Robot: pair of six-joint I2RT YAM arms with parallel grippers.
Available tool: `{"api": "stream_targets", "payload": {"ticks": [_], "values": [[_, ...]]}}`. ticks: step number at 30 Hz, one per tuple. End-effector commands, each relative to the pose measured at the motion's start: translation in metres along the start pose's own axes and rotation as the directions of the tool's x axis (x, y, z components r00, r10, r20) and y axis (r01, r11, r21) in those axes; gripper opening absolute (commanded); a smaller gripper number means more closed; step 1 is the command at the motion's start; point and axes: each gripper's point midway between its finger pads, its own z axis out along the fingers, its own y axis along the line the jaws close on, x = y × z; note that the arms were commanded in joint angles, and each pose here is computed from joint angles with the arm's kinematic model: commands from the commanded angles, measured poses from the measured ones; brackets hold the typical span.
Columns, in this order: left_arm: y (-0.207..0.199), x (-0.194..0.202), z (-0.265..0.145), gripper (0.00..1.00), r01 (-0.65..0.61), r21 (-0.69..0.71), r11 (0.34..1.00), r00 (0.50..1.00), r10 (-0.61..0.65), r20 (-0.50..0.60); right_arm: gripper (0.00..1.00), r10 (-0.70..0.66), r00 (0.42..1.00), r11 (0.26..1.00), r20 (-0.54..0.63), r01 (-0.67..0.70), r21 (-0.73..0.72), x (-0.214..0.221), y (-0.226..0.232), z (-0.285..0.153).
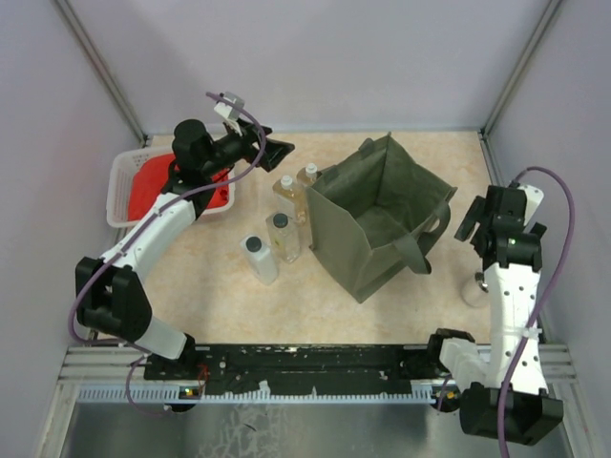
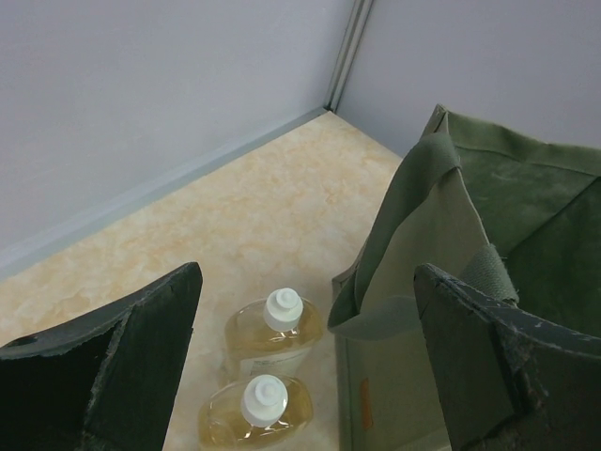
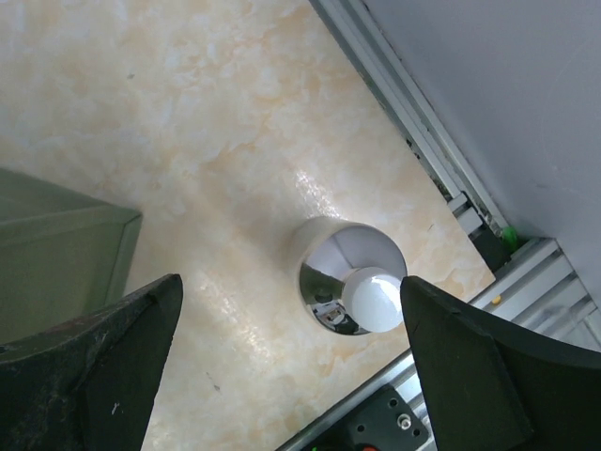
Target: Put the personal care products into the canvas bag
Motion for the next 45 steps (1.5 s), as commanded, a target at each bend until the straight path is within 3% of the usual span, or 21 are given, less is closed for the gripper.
{"api": "stream_targets", "payload": {"ticks": [1, 7, 17, 45], "values": [[-0.012, -0.010, 0.006, 1.00, -0.004, 0.065, 0.998, 0.999, 0.002, 0.033, 0.99, 0.125, 0.992, 0.990, 0.010, -0.124, -0.073, -0.017, 0.014, -0.003], [-0.013, -0.007, 0.004, 1.00, 0.005, 0.070, 0.998, 1.000, -0.007, 0.017, 0.99, 0.265, 0.964, 0.963, -0.002, -0.265, 0.048, 0.003, -0.003, 0.001], [-0.016, 0.010, 0.009, 1.00, 0.058, 0.095, 0.994, 0.998, -0.056, -0.023, 0.99, 0.330, 0.942, 0.911, -0.059, -0.302, 0.281, 0.055, -0.035, 0.012], [-0.032, 0.021, 0.015, 1.00, 0.038, 0.094, 0.995, 0.998, -0.033, -0.054, 0.98, 0.336, 0.935, 0.903, -0.114, -0.285, 0.321, 0.077, -0.030, 0.058]]}}
